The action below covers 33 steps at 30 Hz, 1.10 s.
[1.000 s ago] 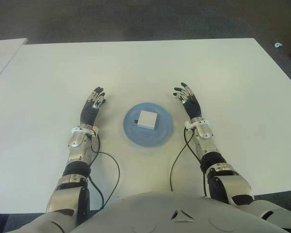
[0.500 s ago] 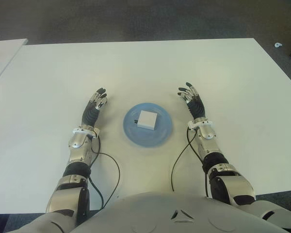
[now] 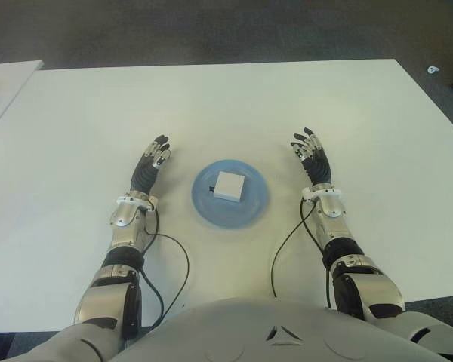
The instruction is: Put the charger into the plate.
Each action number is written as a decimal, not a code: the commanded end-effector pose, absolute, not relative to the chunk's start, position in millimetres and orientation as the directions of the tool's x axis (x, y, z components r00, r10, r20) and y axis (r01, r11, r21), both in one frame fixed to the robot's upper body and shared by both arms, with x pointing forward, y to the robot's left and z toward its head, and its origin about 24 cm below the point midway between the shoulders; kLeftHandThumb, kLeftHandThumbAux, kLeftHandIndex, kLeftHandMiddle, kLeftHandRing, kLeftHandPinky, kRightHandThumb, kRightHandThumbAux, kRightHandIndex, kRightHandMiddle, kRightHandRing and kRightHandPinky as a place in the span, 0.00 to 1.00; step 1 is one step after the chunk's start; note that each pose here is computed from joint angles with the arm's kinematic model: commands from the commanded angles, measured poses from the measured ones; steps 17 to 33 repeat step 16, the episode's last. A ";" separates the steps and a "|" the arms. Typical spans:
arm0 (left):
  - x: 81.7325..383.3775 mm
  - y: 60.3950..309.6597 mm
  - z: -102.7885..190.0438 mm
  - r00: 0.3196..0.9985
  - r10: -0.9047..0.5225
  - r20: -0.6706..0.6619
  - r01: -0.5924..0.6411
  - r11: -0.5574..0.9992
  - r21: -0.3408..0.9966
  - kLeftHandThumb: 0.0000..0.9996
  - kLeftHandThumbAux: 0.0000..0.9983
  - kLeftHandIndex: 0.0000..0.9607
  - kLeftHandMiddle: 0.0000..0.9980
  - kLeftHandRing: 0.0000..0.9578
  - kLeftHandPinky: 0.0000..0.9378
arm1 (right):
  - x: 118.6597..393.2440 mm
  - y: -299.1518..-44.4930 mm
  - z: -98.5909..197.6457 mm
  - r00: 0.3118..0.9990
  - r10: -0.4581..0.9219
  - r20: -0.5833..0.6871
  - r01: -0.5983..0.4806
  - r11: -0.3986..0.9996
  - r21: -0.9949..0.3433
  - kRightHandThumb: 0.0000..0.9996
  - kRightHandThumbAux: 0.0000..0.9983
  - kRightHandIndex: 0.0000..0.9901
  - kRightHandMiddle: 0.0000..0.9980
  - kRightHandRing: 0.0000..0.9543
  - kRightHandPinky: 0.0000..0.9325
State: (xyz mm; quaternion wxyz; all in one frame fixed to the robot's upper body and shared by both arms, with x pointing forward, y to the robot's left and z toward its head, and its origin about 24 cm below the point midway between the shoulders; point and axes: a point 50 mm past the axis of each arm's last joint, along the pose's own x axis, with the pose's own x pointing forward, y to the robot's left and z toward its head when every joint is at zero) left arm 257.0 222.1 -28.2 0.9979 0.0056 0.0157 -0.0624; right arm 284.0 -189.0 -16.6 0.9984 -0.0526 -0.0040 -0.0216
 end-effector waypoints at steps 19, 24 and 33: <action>246.9 210.3 -53.0 0.973 -0.168 -0.159 0.161 0.985 -0.058 0.00 0.45 0.00 0.00 0.00 0.00 | 254.6 -198.5 -59.7 0.973 -0.097 -0.212 0.068 0.988 -0.138 0.07 0.62 0.00 0.08 0.11 0.12; 246.9 210.3 -53.0 0.973 -0.168 -0.159 0.161 0.985 -0.058 0.00 0.45 0.00 0.00 0.00 0.00 | 254.6 -198.5 -59.7 0.973 -0.097 -0.212 0.068 0.988 -0.138 0.07 0.62 0.00 0.08 0.11 0.12; 246.9 210.3 -53.0 0.973 -0.168 -0.159 0.161 0.985 -0.058 0.00 0.45 0.00 0.00 0.00 0.00 | 254.6 -198.5 -59.7 0.973 -0.097 -0.212 0.068 0.988 -0.138 0.07 0.62 0.00 0.08 0.11 0.12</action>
